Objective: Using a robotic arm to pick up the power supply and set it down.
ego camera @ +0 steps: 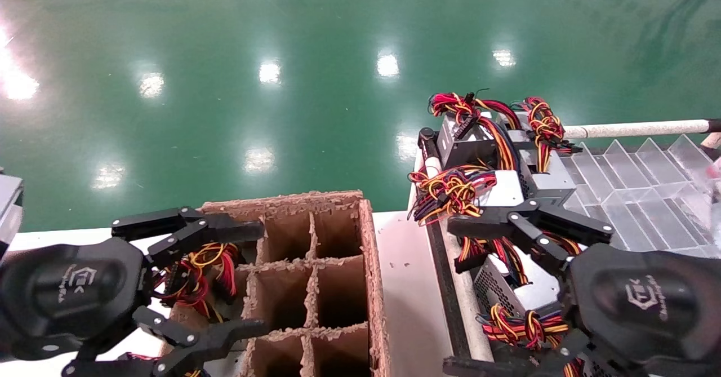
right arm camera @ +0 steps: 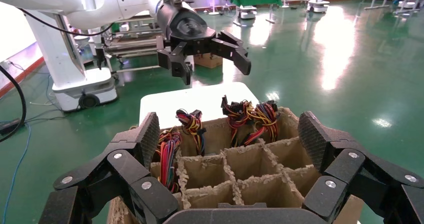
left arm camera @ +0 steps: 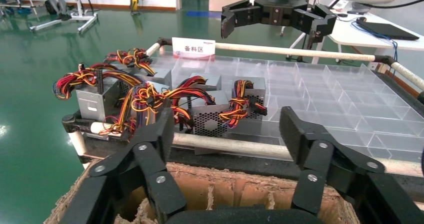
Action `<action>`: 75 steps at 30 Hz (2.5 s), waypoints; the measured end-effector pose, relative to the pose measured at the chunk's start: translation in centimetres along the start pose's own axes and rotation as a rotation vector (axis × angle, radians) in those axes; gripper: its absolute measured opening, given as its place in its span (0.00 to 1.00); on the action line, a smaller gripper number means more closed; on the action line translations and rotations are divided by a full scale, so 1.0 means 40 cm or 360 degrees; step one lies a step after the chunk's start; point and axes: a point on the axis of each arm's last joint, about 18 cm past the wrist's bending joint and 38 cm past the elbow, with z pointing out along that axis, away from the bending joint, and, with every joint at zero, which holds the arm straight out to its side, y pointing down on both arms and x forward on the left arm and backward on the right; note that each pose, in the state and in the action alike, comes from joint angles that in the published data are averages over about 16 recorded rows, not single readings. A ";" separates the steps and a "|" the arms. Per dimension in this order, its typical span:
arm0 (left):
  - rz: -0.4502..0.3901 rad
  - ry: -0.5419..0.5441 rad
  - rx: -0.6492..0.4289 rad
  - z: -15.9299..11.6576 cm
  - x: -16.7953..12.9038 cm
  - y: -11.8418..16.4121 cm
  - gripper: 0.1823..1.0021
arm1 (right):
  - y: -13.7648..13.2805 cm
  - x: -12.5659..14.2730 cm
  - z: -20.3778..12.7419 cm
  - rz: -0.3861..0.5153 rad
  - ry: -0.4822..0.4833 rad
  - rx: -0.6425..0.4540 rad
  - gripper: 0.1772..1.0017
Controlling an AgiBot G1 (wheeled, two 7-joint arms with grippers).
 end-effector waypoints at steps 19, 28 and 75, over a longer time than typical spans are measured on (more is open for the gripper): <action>0.0000 0.0000 0.0000 0.000 0.000 0.000 0.96 | 0.024 0.022 0.062 -0.0012 -0.0034 0.0004 1.00; 0.0000 -0.0001 0.0000 0.000 0.000 0.000 1.00 | 0.029 0.025 0.067 -0.0009 -0.0029 0.0004 1.00; -0.0001 -0.0001 0.0000 0.000 0.000 0.000 1.00 | 0.025 0.023 0.063 -0.0006 -0.0032 0.0006 1.00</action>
